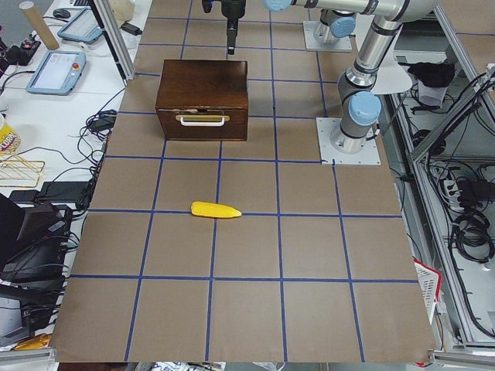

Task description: Open drawer and put corn inside

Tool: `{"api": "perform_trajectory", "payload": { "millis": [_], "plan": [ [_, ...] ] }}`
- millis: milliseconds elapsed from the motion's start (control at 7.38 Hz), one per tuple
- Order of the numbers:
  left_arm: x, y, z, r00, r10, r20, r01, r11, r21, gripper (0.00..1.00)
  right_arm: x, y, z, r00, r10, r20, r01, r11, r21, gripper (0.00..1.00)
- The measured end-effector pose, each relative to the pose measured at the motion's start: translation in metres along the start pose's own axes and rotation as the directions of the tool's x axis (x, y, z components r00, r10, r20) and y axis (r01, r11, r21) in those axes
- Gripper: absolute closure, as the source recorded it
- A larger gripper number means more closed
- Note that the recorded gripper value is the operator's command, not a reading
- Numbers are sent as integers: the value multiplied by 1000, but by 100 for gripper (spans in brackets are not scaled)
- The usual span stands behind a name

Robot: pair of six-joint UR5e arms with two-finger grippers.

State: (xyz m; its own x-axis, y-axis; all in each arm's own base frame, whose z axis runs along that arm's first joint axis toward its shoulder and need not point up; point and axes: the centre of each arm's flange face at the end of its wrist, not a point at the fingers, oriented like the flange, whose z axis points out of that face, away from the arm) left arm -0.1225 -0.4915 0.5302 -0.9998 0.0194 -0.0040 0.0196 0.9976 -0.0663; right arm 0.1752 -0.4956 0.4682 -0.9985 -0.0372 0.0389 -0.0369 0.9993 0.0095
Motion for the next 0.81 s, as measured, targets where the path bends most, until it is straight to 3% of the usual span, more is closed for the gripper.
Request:
{"api": "perform_trajectory", "payload": {
  "millis": [813],
  "plan": [
    [-1,1,0,1000,3,4,-3,1000,2,0,0,0,0,1000,0,0,0,1000,0,0]
  ]
}}
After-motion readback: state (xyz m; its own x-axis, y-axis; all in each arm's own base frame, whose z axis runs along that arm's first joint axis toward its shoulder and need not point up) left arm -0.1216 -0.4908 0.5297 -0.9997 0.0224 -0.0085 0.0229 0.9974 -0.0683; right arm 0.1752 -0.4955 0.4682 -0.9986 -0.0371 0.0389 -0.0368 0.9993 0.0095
